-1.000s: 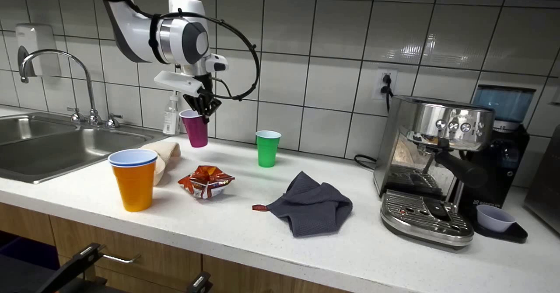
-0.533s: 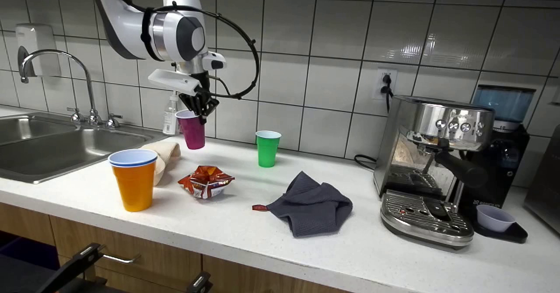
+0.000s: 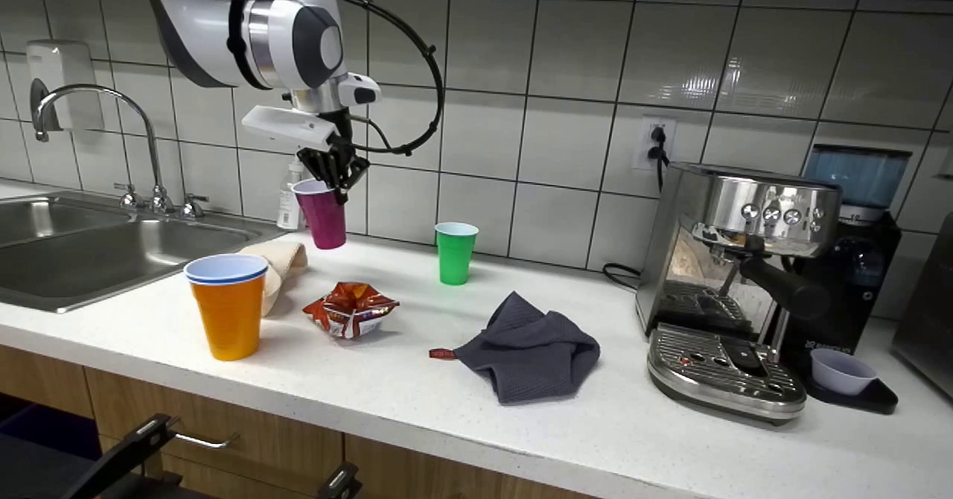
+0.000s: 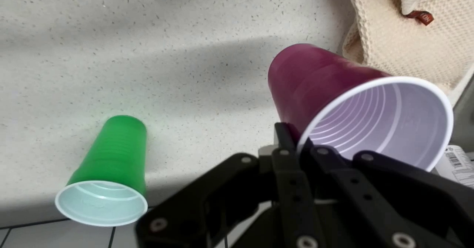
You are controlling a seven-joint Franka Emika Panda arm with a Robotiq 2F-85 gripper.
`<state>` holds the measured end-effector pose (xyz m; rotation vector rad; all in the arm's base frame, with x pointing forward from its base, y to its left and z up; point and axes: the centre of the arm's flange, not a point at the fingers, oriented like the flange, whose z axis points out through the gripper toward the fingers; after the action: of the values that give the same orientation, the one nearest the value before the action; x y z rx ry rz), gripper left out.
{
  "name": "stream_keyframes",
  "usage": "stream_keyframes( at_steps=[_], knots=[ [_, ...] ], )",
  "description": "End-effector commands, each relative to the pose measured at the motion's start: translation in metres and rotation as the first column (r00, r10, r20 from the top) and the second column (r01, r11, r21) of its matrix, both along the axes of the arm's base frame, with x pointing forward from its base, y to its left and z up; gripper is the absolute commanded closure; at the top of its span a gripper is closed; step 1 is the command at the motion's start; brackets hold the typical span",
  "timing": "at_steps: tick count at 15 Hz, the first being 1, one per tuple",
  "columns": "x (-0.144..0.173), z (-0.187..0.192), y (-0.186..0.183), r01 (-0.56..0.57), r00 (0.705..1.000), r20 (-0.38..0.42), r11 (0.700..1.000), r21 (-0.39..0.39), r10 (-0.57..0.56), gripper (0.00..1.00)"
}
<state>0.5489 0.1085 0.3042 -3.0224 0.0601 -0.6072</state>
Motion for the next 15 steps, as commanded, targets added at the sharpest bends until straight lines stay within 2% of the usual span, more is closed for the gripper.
stream_keyframes(
  at_steps=[1,5,15],
  knots=[
    [-0.021,0.015,-0.003,-0.01,1.0,0.026,1.0,-0.009,0.01,0.99],
    [-0.027,0.02,-0.005,0.013,1.0,0.023,1.0,-0.006,-0.013,0.99],
    [-0.055,0.043,-0.02,-0.029,1.0,0.001,0.998,0.058,0.029,0.99]
  ],
)
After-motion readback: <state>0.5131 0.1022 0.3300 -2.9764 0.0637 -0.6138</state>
